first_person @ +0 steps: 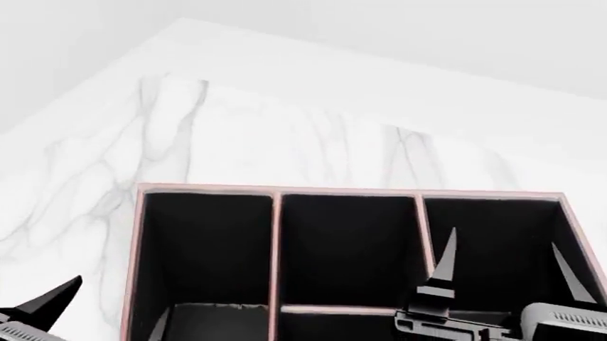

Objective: Pick up the book and place it in the front compartment of the caddy.

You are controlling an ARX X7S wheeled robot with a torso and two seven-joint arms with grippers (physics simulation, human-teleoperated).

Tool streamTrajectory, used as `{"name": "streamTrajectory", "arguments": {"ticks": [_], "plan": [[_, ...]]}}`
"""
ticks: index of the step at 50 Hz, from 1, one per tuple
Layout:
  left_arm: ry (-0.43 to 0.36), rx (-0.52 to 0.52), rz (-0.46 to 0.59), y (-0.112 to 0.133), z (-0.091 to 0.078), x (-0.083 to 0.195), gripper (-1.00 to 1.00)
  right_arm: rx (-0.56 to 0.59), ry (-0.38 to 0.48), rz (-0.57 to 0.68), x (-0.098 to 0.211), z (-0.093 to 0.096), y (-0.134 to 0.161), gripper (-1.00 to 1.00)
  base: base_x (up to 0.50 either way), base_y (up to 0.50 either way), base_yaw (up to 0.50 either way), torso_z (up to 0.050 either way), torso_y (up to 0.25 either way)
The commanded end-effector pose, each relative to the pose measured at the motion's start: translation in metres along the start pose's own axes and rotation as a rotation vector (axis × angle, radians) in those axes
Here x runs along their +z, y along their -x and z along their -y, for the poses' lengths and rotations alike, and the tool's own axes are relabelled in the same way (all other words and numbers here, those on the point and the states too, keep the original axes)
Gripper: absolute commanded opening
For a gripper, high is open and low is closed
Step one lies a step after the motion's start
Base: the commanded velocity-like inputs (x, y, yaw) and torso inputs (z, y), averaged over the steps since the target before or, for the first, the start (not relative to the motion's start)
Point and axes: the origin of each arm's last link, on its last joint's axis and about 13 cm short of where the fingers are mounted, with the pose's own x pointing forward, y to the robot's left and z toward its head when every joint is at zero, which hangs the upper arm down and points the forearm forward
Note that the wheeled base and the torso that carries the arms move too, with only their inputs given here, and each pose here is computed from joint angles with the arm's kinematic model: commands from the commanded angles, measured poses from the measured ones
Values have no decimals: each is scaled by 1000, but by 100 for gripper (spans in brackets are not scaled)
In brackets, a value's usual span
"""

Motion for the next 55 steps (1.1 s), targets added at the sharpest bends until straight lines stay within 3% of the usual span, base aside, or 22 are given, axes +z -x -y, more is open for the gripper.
{"name": "streamTrajectory", "arguments": {"ticks": [1,6,14,20,37,55], "plan": [[-134,-286,-39,14,-2,26,100,-59,15,18,-1,9,-8,100,0,0,0,0,0],[-109,-426,-81,17,-3,42,100,-62,26,21,0,11,-10,100,0,0,0,0,0],[-149,-670,-207,32,8,50,100,-101,30,46,4,18,-15,100,0,0,0,0,0],[-167,-763,-227,38,14,56,100,-117,28,58,6,20,-16,100,0,0,0,0,0],[-245,-855,-380,41,23,57,100,-92,32,72,5,19,-14,100,0,0,0,0,0],[-296,-1008,-371,50,32,61,100,-91,30,73,6,19,-14,100,0,0,0,0,0]]}}
